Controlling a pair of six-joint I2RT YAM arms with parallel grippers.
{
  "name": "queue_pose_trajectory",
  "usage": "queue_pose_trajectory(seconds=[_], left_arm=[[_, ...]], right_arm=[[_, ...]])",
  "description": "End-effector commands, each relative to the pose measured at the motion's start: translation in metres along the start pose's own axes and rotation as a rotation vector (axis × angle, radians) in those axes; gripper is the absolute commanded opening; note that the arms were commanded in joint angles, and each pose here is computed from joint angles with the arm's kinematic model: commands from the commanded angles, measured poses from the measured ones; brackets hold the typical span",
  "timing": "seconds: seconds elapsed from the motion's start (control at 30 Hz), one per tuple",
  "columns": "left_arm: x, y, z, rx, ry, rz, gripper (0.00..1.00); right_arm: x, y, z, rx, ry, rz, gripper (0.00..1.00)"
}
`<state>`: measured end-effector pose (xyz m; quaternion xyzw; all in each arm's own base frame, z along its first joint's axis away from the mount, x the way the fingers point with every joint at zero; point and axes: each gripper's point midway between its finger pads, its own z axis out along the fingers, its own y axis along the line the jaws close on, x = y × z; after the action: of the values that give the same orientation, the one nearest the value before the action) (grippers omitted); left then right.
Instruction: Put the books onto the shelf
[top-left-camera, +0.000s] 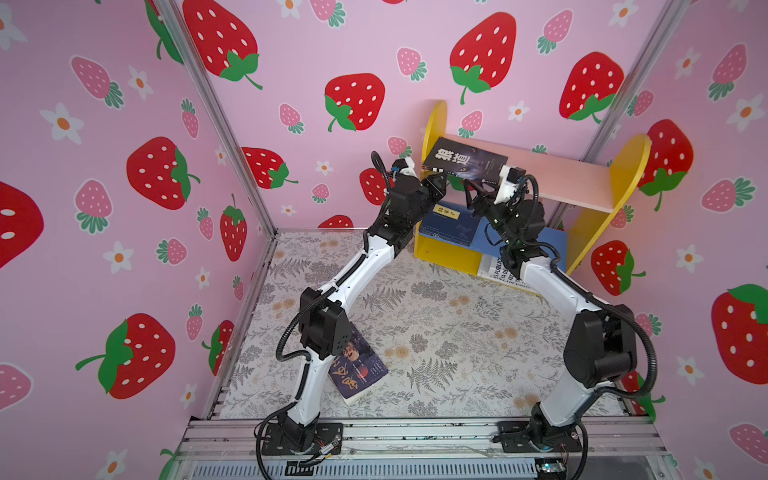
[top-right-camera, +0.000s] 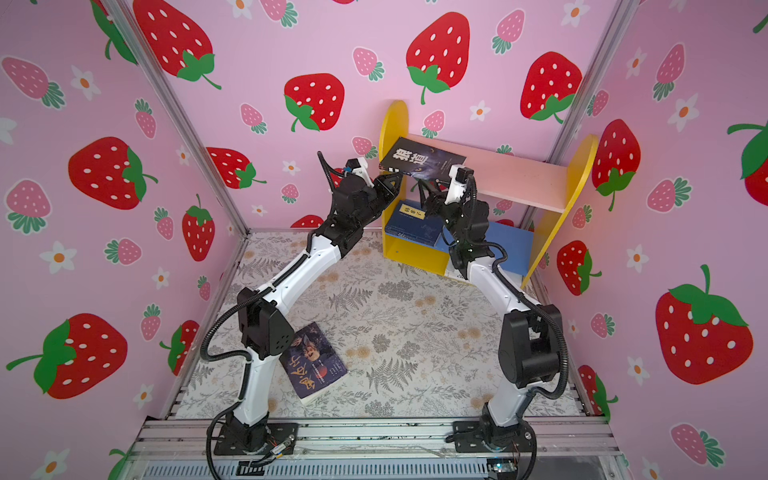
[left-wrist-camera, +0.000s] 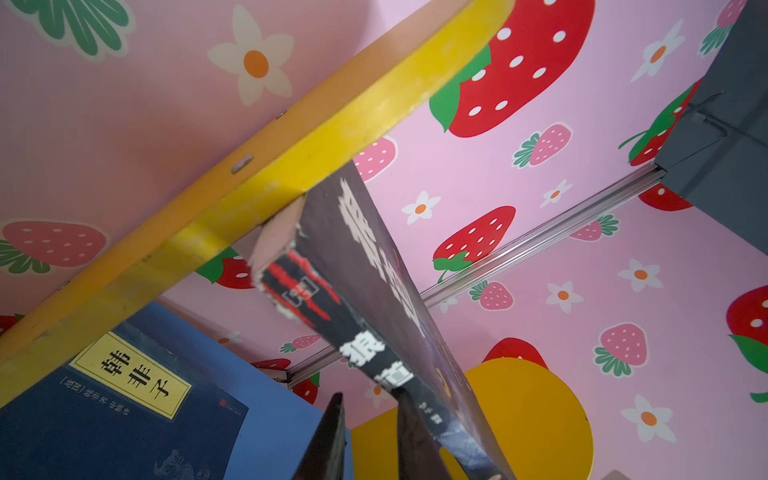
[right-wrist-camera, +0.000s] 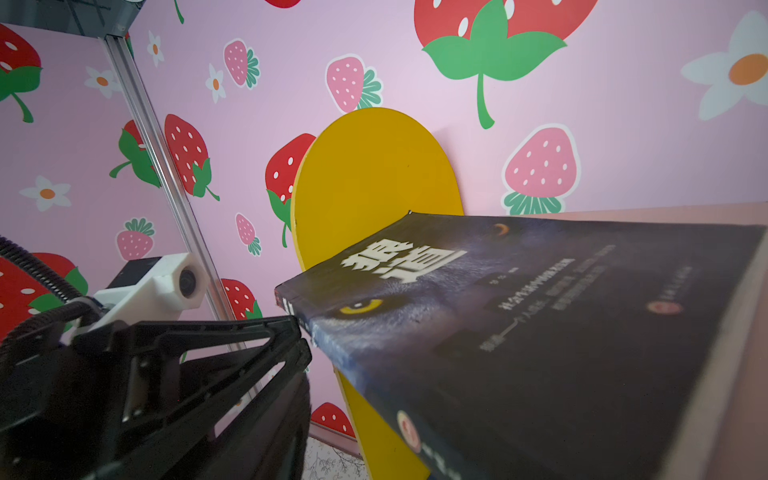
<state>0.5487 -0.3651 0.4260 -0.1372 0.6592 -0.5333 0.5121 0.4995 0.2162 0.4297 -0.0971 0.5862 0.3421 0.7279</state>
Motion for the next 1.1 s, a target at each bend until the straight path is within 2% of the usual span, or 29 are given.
queue_pose_trajectory(seconds=[0.0,0.3,0.47,0.8,1.07], left_arm=[[-0.015,-0.014,0.001,0.043,-0.046,-0.014,0.24],[-0.014,-0.009,0.003,0.04,-0.046,-0.024,0.25],[-0.015,-0.006,0.002,0.044,-0.046,-0.038,0.25],[-0.015,-0.007,-0.006,0.044,-0.041,-0.049,0.25],[-0.017,-0.01,-0.014,0.047,-0.042,-0.052,0.25]], right_arm=[[0.005,-0.05,0.002,0.156,-0.007,0.018,0.56],[0.013,-0.065,0.001,0.178,0.009,0.065,0.56],[0.018,-0.068,-0.007,0.203,0.021,0.1,0.59],[0.026,-0.062,-0.018,0.186,0.043,0.253,0.57],[0.031,-0.063,-0.018,0.18,0.044,0.295,0.62]])
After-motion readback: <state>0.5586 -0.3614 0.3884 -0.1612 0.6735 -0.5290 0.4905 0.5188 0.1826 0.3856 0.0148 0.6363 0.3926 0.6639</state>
